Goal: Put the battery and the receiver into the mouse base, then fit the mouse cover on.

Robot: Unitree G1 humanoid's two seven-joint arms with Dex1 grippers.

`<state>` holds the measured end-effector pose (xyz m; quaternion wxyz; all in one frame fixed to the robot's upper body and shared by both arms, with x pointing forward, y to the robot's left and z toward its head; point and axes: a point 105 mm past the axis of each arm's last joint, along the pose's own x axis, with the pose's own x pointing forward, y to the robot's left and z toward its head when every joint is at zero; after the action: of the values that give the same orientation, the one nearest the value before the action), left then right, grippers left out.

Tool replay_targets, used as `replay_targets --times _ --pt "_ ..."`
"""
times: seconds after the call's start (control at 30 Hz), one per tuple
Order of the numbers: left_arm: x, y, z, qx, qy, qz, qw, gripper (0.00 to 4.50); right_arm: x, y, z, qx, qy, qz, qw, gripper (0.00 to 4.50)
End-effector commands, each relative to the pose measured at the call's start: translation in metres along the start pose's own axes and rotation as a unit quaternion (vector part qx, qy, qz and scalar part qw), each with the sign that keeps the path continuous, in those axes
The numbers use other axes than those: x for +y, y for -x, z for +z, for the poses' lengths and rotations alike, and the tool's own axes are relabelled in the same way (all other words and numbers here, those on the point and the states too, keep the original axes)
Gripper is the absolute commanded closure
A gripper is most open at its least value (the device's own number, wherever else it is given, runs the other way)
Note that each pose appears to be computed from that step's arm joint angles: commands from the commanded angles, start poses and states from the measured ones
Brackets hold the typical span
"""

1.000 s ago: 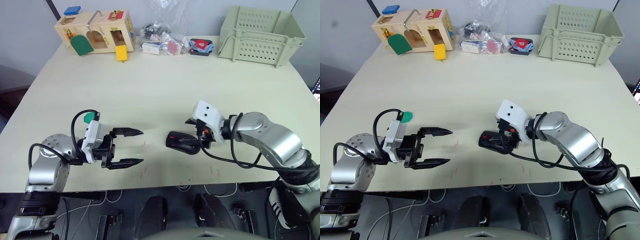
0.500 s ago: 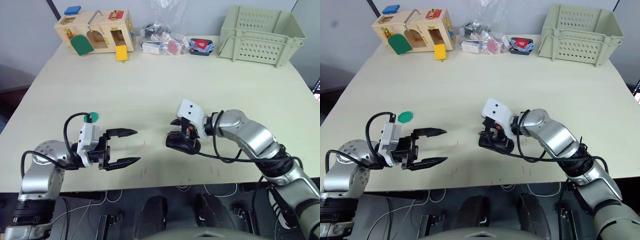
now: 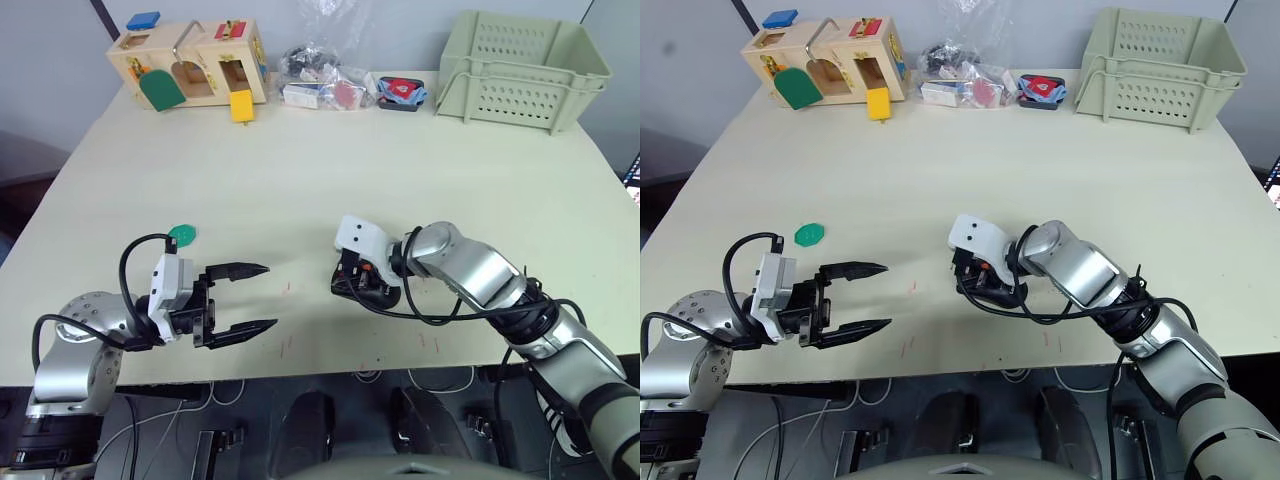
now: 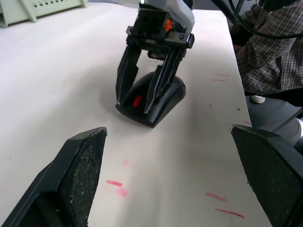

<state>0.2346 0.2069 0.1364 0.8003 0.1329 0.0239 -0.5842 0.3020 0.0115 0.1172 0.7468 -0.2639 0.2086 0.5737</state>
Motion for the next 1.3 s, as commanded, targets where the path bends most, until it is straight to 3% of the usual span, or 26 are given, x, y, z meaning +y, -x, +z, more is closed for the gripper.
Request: replay_targets --times 0.03,0.27,0.57,1.0,1.17,1.23,1.3 --pt "0.000 0.004 0.011 -0.006 -0.021 0.006 1.000 0.00 0.004 -0.003 -0.004 0.019 0.007 0.009 1.000 2.44" --pt "0.000 0.005 0.010 -0.005 -0.020 0.007 1.000 0.00 0.000 -0.005 -0.024 0.068 -0.014 -0.002 0.998 2.44" --pt "0.002 0.003 0.011 -0.005 -0.021 0.005 1.000 0.00 -0.002 -0.006 -0.024 0.061 -0.019 -0.004 0.998 2.44" --pt "0.005 0.000 0.012 -0.006 -0.021 -0.001 1.000 0.00 0.000 0.028 0.031 -0.158 0.020 -0.015 0.987 2.44" --pt "0.006 0.000 0.013 -0.007 -0.022 -0.004 1.000 0.00 0.006 0.048 0.022 -0.206 0.023 -0.016 0.978 2.44" --pt "0.006 -0.001 0.013 -0.007 -0.022 -0.006 1.000 0.00 0.005 0.065 0.021 -0.270 0.034 -0.050 0.961 2.44" --pt "0.006 -0.001 0.014 -0.007 -0.023 -0.007 1.000 0.00 0.007 0.072 0.009 -0.286 0.021 -0.056 0.956 2.44"
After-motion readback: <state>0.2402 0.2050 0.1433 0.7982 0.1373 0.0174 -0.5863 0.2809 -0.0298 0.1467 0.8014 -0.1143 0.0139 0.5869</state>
